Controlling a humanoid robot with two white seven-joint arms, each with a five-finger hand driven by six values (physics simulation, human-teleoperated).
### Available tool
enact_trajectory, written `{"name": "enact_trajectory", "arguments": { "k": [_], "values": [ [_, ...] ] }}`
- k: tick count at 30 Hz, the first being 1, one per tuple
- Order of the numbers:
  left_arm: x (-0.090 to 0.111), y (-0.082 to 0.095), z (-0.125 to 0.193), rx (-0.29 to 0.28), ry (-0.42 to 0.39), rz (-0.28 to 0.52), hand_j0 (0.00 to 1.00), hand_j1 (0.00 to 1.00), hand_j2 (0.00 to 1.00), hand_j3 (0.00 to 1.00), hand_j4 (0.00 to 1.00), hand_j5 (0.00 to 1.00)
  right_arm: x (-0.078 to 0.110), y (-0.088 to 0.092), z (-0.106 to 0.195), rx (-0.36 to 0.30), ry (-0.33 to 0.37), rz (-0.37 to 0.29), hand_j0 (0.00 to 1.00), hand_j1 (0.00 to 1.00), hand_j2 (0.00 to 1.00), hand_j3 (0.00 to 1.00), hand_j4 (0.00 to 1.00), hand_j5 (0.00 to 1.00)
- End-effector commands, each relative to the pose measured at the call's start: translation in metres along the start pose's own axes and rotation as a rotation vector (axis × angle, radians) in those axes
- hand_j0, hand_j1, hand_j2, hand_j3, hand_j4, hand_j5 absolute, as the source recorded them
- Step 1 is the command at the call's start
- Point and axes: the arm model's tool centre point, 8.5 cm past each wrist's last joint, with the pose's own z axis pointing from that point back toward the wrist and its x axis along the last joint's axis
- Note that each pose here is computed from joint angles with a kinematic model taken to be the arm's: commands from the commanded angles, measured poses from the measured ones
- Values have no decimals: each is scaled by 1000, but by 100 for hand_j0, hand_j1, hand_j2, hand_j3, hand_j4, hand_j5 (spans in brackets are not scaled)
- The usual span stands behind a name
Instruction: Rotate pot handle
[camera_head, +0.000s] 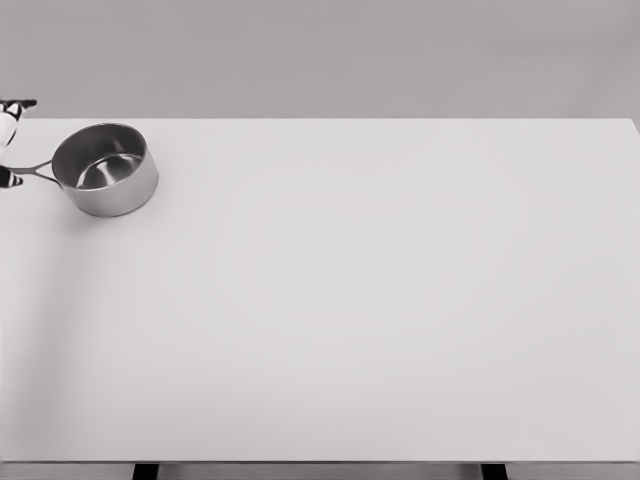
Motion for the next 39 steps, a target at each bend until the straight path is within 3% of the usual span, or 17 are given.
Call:
{"name": "enact_trajectory", "arguments": {
  "k": [1, 11, 13, 20, 27, 32, 34, 37, 39],
  "values": [
    [5, 5, 0, 14, -15, -1, 100, 100, 100, 100, 100, 100, 0, 0, 0, 0, 0, 0, 100, 100, 100, 100, 100, 100],
    [20, 1, 9, 18, -67, 18, 100, 100, 100, 100, 100, 100, 0, 0, 0, 0, 0, 0, 100, 100, 100, 100, 100, 100],
    [8, 4, 17, 7, -59, 23, 100, 100, 100, 100, 100, 100, 0, 0, 0, 0, 0, 0, 100, 100, 100, 100, 100, 100],
    [9, 2, 28, -3, -84, 28, 100, 100, 100, 100, 100, 100, 0, 0, 0, 0, 0, 0, 100, 100, 100, 100, 100, 100],
    [5, 29, 67, 86, -123, 75, 100, 100, 100, 100, 100, 100, 0, 0, 0, 0, 0, 0, 100, 100, 100, 100, 100, 100],
    [12, 62, 110, 213, -181, 136, 100, 100, 100, 100, 100, 100, 0, 0, 0, 0, 0, 0, 100, 100, 100, 100, 100, 100],
    [16, 81, 124, 269, -263, 172, 100, 100, 100, 100, 100, 100, 0, 0, 0, 0, 0, 0, 100, 100, 100, 100, 100, 100],
    [35, 106, 144, 402, -579, 221, 100, 100, 100, 100, 100, 100, 0, 0, 0, 0, 0, 0, 100, 100, 100, 100, 100, 100],
    [56, 105, 161, 441, -838, 249, 100, 100, 100, 100, 100, 100, 0, 0, 0, 0, 0, 0, 100, 100, 100, 100, 100, 100]
  ]
}}
